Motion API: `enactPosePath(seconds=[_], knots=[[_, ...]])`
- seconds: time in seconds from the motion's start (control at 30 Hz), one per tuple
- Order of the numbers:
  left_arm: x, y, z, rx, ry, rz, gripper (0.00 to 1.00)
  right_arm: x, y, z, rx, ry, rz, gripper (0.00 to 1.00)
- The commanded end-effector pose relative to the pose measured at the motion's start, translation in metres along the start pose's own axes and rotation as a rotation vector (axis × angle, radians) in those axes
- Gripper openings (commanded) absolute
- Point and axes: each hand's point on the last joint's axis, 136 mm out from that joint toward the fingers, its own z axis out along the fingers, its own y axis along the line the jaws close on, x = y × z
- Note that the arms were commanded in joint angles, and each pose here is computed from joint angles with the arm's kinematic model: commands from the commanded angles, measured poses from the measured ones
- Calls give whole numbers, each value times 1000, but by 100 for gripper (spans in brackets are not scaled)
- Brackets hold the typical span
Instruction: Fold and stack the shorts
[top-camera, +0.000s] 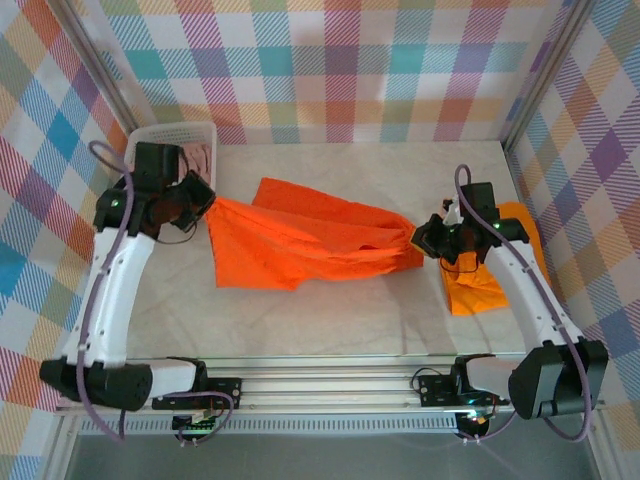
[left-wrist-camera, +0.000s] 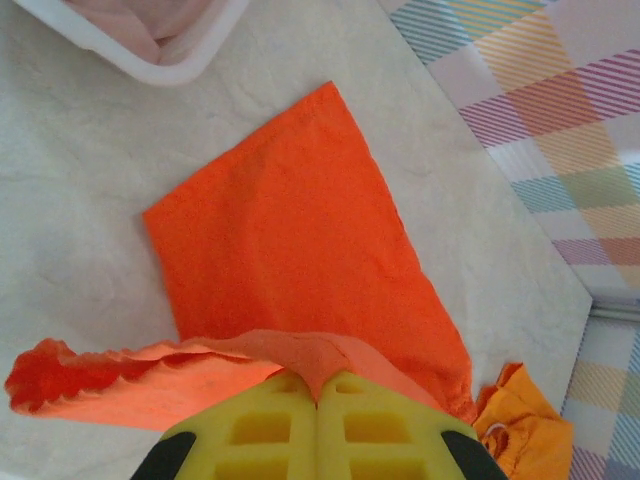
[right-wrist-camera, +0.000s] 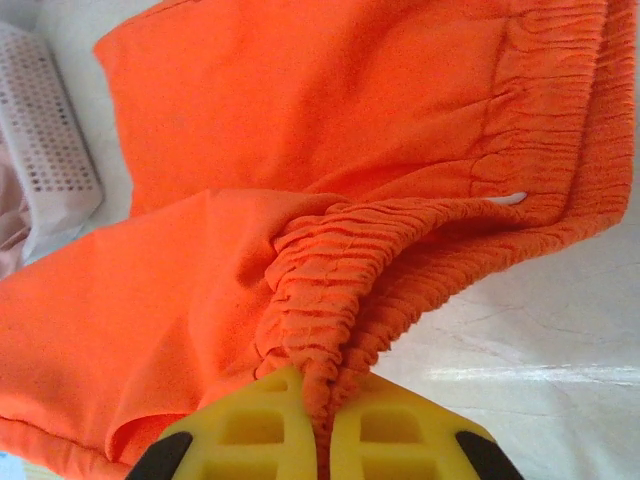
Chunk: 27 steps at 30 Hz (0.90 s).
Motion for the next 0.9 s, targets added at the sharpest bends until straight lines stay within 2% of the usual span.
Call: enactPosePath(seconds=[0.0, 0.4, 0.67, 0.8, 0.87], knots=[[-19, -17, 22, 30, -29, 8, 0, -14, -7, 8, 23, -51, 51, 0], [-44, -38, 127, -65, 35, -15, 0, -35, -31, 31, 40, -72, 183, 0], [-48, -52, 196, -66, 97, -51, 0, -51, -42, 53, 27, -50, 262, 1], [-49, -57, 231, -53, 118, -73, 0, -60, -50, 70, 30, -34, 299, 12], [-50, -63, 249, -30, 131, -77, 8, -67, -53, 77, 23, -27, 325, 14]])
